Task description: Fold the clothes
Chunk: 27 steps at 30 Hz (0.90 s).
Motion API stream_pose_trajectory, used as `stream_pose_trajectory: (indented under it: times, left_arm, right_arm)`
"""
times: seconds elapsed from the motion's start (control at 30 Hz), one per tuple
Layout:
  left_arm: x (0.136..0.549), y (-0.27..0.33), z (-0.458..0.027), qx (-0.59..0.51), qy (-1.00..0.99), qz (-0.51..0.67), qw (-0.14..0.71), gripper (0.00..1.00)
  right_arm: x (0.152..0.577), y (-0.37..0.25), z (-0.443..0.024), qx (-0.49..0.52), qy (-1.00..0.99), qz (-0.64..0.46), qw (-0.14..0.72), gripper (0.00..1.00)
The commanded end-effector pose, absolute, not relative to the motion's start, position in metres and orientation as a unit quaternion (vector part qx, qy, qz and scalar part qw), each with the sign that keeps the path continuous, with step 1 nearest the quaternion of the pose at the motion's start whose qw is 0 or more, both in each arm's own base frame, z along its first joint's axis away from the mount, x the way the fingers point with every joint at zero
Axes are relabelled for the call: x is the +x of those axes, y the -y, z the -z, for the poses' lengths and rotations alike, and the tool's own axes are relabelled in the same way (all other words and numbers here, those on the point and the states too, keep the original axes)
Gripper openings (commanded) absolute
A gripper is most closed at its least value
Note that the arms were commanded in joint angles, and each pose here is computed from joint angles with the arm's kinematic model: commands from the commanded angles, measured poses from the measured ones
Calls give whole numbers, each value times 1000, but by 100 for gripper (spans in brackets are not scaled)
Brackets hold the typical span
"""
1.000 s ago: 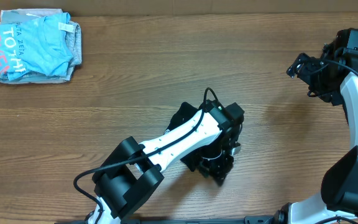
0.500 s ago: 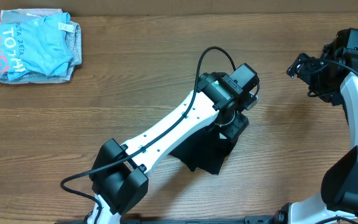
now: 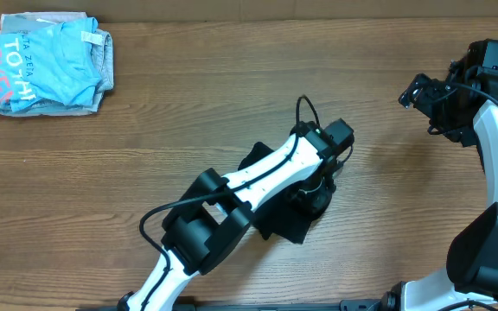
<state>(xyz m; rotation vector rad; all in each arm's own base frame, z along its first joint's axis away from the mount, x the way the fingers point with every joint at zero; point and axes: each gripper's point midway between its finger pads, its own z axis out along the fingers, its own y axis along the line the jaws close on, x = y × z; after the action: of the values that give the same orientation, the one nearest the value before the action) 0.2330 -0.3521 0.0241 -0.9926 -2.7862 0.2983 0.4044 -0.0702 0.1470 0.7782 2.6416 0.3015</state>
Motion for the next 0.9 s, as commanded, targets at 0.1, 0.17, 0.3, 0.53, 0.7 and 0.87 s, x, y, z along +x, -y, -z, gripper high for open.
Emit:
stream_pose_trajectory:
  times: [0.1, 0.17, 0.3, 0.53, 0.7, 0.87]
  left_arm:
    - [196, 354, -34, -357, 917, -115, 137, 40]
    - [189, 348, -35, -355, 916, -105, 153, 38]
    - [183, 335, -41, -345, 917, -89, 179, 34]
    - [189, 309, -65, -330, 921, -44, 202, 35]
    - [181, 288, -72, -326, 916, -3, 231, 43]
    - [171, 297, -72, -326, 913, -25, 243, 58]
  right_arm:
    - [406, 71, -155, 274, -935, -106, 196, 100]
    - [406, 70, -155, 274, -936, -106, 196, 100]
    - [406, 71, -155, 274, -936, -106, 196, 100]
    - [406, 71, -155, 274, -936, -106, 196, 100]
    - [406, 71, -155, 274, -935, -106, 196, 100]
    - [406, 70, -155, 274, -936, -106, 196, 100]
